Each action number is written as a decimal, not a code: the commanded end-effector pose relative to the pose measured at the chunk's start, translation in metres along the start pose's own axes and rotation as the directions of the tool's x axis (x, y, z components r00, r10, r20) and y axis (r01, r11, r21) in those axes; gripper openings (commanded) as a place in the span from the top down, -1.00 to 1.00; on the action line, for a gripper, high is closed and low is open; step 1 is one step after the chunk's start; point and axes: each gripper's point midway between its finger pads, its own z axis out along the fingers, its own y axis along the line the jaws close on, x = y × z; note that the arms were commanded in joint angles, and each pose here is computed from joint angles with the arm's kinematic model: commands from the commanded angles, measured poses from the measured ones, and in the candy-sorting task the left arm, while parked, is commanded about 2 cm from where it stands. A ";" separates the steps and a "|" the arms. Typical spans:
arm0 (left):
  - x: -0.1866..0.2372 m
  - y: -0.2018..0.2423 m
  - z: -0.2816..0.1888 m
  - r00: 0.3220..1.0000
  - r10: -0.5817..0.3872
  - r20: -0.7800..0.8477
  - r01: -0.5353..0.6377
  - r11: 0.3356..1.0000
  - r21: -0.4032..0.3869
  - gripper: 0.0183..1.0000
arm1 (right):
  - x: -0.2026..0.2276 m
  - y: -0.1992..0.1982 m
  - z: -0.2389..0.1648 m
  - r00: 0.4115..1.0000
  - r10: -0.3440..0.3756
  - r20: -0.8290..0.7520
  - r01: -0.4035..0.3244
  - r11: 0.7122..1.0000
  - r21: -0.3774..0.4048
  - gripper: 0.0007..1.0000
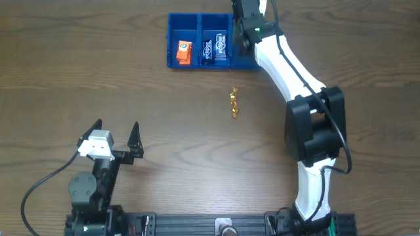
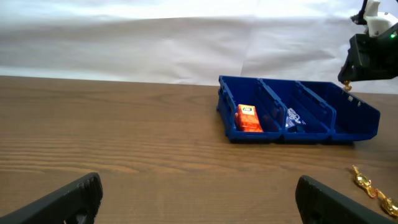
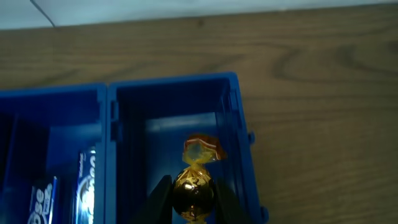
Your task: Sort Candies Into Trays
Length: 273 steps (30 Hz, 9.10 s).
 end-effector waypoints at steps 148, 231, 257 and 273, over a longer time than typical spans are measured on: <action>0.017 -0.002 0.000 0.998 -0.013 -0.057 0.014 1.000 0.019 -1.00 | -0.030 -0.011 -0.120 0.978 -0.003 0.209 -0.005 0.999 0.042 0.64; 0.017 -0.002 0.000 0.998 -0.013 -0.057 0.014 1.000 0.019 -0.99 | 0.202 0.037 -0.055 0.842 -0.008 -0.539 -0.011 0.999 -0.032 -0.74; 0.017 -0.002 0.000 0.998 -0.013 -0.057 0.014 1.000 0.019 -1.00 | 0.206 0.024 -0.043 0.825 0.063 -0.562 -0.060 0.998 0.025 -0.24; 0.017 -0.002 0.000 0.998 -0.013 -0.057 0.014 1.000 0.019 -1.00 | 0.212 0.025 -0.035 0.819 0.081 -0.568 -0.075 0.997 0.034 0.08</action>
